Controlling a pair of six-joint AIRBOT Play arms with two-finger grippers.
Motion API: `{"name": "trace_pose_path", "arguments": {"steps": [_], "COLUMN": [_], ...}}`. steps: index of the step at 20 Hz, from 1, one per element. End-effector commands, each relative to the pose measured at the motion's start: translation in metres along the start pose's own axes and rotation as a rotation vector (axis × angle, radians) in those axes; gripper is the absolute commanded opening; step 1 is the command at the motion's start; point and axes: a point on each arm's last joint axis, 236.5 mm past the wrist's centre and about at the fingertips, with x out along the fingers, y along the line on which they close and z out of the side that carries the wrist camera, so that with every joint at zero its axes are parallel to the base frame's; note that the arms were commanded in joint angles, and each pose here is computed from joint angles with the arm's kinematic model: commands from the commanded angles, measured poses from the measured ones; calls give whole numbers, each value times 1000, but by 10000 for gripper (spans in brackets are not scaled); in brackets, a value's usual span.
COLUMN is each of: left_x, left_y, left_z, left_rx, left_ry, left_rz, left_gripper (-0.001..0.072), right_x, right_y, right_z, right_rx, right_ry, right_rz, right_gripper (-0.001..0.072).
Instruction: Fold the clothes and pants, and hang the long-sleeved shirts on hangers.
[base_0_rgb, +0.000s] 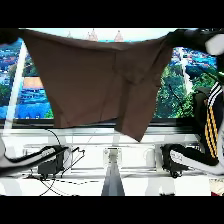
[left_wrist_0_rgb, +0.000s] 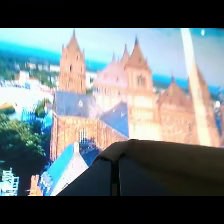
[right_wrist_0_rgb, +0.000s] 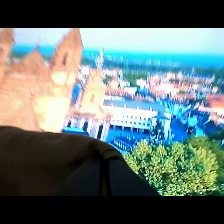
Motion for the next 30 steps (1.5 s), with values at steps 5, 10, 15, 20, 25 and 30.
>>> {"name": "trace_pose_path", "arguments": {"steps": [5,10,15,20,25,30], "left_x": [115,98,78,109,87,-3], "left_y": [10,27,53,44,49,51], "left_z": [-32,-110,-180,-164,-158,-111], "left_rx": [-59,32,73,-14,7,61], "left_ry": [-8,335,635,505,526,458], "left_rz": [13,44,94,43,61,103], "left_gripper": [12,11,12,87,643,576], "right_x": [91,66,45,49,31,-32], "right_y": [-42,-68,-53,-55,-66,-65], "right_z": [-8,-99,-134,-136,-143,-144], "right_rx": [336,315,175,215,144,57], "right_ry": [-65,331,497,490,537,581], "right_rz": [-10,32,150,134,83,64], "right_gripper": [10,9,9,221,269,225]}}
